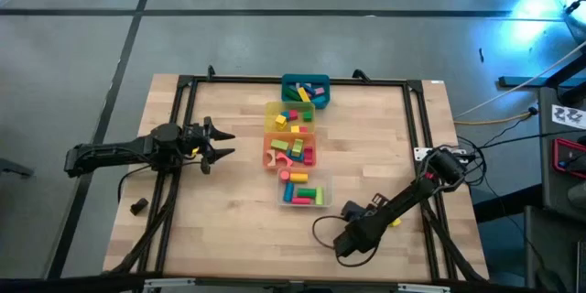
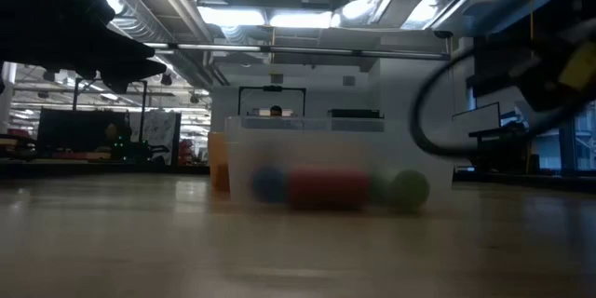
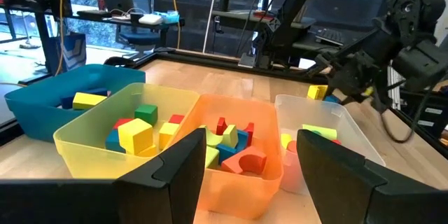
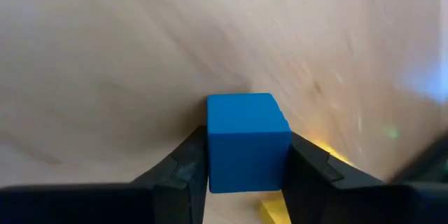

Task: Sort blocks by size
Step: Put the blue square block into the yellow bin

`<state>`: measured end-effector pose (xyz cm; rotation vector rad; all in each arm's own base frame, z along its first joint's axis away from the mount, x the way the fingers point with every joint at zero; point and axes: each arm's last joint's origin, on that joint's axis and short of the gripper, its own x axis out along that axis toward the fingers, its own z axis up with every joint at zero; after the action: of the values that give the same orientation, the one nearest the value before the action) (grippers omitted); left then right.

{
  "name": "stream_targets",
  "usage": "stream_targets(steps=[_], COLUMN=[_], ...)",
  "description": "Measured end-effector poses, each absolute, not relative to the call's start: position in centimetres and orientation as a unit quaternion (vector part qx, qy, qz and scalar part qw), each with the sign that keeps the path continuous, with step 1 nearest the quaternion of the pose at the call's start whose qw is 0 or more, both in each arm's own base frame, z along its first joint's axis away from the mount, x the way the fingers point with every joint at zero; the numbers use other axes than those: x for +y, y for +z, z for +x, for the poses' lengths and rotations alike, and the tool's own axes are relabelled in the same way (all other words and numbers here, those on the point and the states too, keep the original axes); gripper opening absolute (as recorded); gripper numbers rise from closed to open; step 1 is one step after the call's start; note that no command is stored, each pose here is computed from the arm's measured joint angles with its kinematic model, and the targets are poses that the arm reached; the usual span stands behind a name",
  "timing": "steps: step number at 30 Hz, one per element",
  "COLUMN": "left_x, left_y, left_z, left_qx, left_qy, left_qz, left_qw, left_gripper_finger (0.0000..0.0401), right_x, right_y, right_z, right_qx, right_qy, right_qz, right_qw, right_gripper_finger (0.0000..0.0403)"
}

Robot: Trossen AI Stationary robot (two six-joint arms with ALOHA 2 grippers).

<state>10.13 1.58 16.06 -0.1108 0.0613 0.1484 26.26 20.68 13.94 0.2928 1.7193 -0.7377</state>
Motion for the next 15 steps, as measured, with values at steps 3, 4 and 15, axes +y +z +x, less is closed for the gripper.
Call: stream_targets(steps=[3, 4, 15], left_x=[1.6, 1.6, 1.6], left_y=[16.1, 16.1, 16.1], left_z=[10.1, 10.1, 10.1], left_qx=[0.031, 0.031, 0.030], left_qy=[0.074, 0.074, 0.074], left_qz=[-0.055, -0.055, -0.055], left_qw=[0.995, 0.995, 0.995], left_gripper_finger=[0.0210, 0.0210, 0.0210], right_x=[20.4, 20.2, 16.9], right_y=[14.6, 14.9, 21.6], right_z=[27.2, 27.5, 32.0], right_qx=[0.734, 0.735, 0.709], right_qy=[-0.290, -0.284, -0.244], right_qz=[0.109, 0.098, -0.023], right_qw=[0.604, 0.608, 0.661], right_gripper_finger=[0.0134, 0.0134, 0.0144])
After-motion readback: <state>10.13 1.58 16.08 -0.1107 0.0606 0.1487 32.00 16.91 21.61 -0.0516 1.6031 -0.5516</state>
